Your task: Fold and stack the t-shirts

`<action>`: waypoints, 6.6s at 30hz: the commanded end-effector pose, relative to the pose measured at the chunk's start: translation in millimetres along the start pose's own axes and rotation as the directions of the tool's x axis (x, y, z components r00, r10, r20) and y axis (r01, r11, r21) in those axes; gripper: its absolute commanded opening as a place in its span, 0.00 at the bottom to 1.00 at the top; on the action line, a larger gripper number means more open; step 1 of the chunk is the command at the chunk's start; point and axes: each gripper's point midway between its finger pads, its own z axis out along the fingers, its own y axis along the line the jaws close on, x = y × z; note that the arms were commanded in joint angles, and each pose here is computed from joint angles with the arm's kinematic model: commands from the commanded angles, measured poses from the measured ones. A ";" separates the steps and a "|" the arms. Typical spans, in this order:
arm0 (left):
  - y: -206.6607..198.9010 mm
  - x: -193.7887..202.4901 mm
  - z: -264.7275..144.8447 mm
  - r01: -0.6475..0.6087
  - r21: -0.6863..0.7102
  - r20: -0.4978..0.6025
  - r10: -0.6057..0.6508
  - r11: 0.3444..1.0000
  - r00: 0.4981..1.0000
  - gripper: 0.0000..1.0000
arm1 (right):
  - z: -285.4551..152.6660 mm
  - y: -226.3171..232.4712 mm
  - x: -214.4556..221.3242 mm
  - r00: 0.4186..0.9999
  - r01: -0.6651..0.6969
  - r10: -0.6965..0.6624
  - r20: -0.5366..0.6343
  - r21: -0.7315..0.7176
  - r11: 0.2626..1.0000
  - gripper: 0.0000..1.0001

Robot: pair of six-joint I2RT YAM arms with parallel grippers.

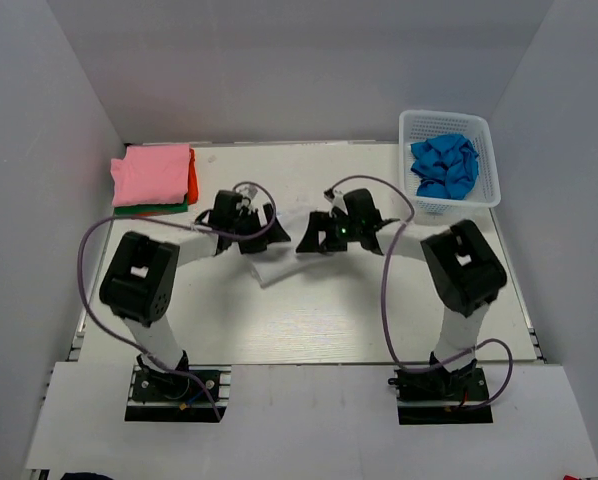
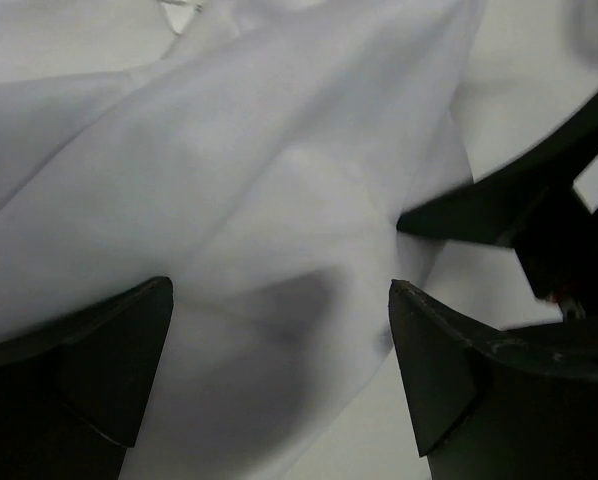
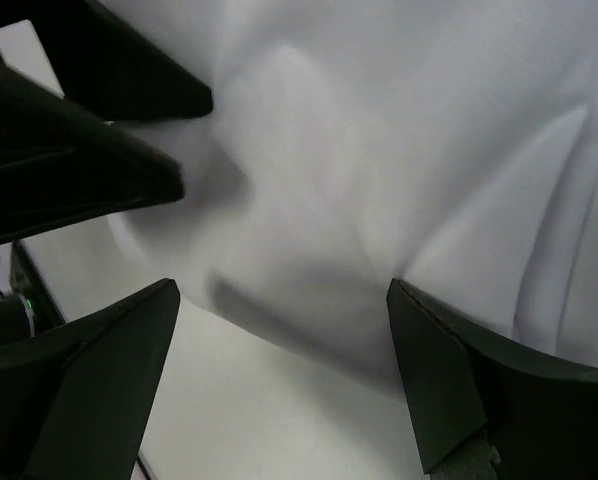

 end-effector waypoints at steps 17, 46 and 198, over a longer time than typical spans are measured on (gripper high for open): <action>17.6 94.5 -131.7 0.021 -0.288 0.044 -0.008 0.958 0.999 1.00 | -89.5 29.1 30.7 0.974 0.172 -0.199 0.106 0.221 0.960 0.90; 2.7 101.5 -120.9 -0.002 -0.156 0.035 0.007 0.988 0.999 0.00 | -50.4 20.2 4.2 0.986 0.094 -0.125 0.113 0.251 0.963 0.00; 63.5 -277.4 -201.9 -0.276 -0.885 0.095 0.726 0.375 0.681 0.00 | -142.3 -15.8 2.6 0.889 -0.023 -0.174 0.423 0.420 0.907 0.90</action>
